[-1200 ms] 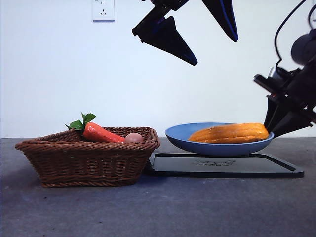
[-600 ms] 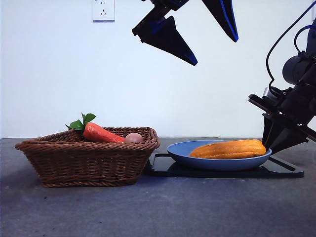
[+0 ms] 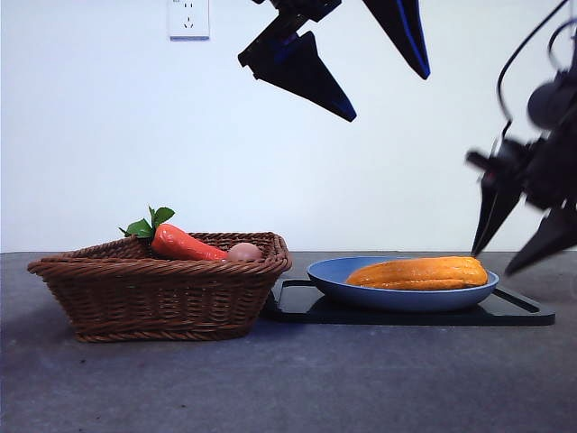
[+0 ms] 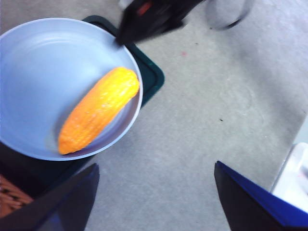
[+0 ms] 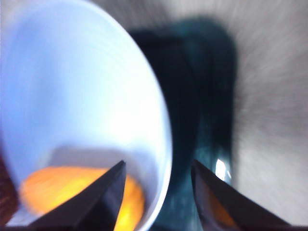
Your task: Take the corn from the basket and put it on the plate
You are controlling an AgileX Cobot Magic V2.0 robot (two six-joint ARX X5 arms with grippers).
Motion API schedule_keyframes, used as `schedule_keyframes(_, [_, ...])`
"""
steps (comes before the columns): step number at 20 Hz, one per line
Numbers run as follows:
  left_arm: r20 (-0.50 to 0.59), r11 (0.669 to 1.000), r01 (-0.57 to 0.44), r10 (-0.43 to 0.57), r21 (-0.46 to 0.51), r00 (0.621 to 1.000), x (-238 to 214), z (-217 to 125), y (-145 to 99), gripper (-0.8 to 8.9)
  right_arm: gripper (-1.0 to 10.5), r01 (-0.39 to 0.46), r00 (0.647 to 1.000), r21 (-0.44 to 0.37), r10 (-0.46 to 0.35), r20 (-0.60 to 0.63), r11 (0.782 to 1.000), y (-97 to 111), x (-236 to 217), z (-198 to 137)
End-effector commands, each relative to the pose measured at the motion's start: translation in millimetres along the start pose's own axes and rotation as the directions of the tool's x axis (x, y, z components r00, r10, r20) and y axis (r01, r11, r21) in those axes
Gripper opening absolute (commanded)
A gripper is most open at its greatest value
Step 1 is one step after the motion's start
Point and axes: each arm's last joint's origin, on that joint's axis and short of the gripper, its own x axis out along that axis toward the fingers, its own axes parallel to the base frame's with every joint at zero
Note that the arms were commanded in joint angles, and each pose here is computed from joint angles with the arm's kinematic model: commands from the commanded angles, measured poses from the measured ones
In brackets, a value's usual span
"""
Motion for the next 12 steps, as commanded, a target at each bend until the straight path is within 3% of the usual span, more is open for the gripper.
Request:
schedule_keyframes(1, [0.022, 1.000, 0.000, 0.000, 0.010, 1.000, -2.7, 6.6, 0.4, 3.91, 2.3, -0.003, 0.998, -0.079, 0.008, 0.065, 0.997, 14.5, -31.7, 0.2])
schedule_keyframes(6, [0.022, 1.000, -0.024, 0.024, -0.014, 0.999, -4.8, 7.6, 12.3, 3.90, 2.3, -0.012, 0.993, -0.249, 0.041, 0.110, 0.969, 61.7, -99.7, -37.8])
schedule_keyframes(12, [0.021, 0.998, -0.046, 0.047, -0.038, 0.999, -7.2, 8.2, 23.7, 3.76, 2.2, -0.054, 0.994, -0.392, 0.087, 0.067, 0.918, 104.1, -139.7, -97.3])
